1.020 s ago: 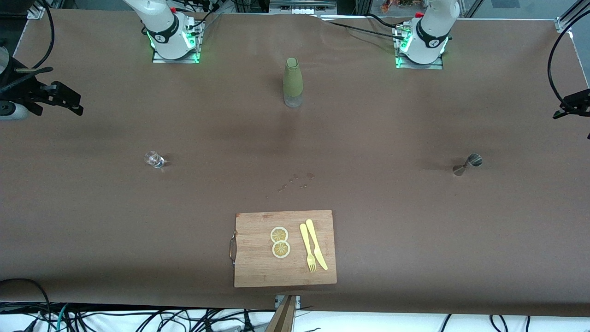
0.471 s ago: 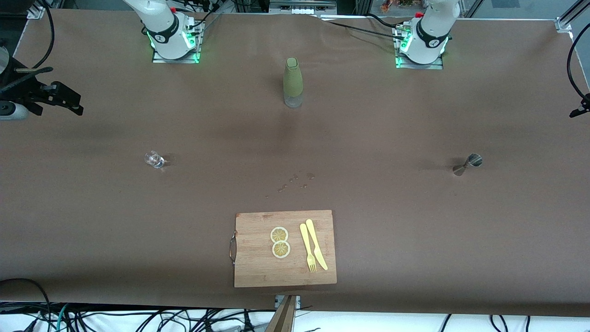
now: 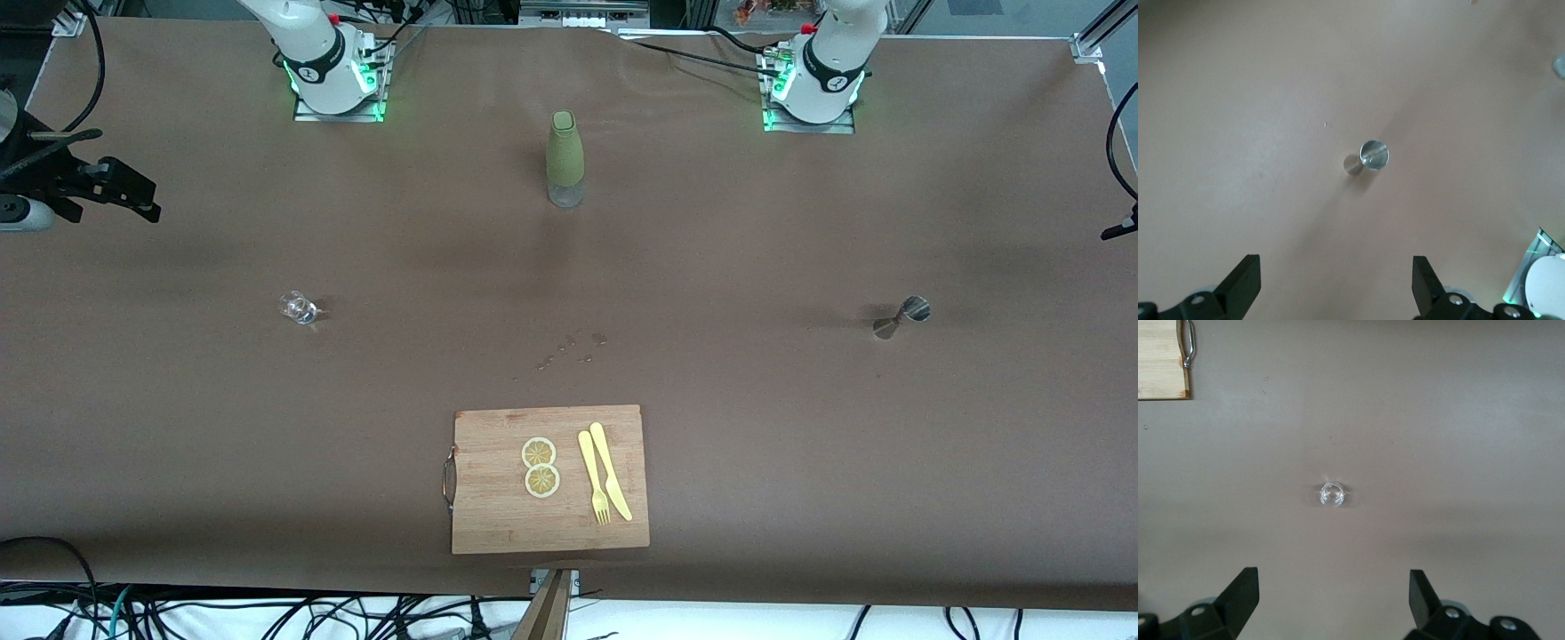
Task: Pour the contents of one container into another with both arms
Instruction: 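Lower the right gripper to the beaker while the left gripper reaches the jigger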
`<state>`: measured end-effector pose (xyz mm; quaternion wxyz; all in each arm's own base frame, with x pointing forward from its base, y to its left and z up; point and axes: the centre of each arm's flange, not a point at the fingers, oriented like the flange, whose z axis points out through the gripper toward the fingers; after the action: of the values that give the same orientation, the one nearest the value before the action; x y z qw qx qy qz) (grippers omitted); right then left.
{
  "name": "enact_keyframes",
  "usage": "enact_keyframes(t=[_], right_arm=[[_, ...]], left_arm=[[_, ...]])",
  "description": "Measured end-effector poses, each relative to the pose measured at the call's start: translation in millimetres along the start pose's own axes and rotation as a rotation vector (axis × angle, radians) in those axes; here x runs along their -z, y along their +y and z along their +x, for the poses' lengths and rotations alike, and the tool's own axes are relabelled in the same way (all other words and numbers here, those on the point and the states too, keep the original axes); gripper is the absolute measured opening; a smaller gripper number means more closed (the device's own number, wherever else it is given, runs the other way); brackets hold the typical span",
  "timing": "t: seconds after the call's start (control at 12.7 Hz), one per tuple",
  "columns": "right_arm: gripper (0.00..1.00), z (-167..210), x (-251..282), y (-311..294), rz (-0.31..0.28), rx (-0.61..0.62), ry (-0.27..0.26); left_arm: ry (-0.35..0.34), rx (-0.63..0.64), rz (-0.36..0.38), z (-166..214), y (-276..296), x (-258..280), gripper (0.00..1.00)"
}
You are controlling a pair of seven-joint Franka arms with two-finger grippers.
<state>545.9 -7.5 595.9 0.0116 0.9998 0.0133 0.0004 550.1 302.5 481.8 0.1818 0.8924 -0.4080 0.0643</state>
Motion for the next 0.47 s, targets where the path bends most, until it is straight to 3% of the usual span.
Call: enact_keyframes(t=[0.47], right_arm=[[1.00, 20.2, -38.3, -2.6, 0.002, 0.006, -0.046]], left_arm=[[0.122, -0.141, -0.033, -14.6, -16.2, -14.8, 1.00]])
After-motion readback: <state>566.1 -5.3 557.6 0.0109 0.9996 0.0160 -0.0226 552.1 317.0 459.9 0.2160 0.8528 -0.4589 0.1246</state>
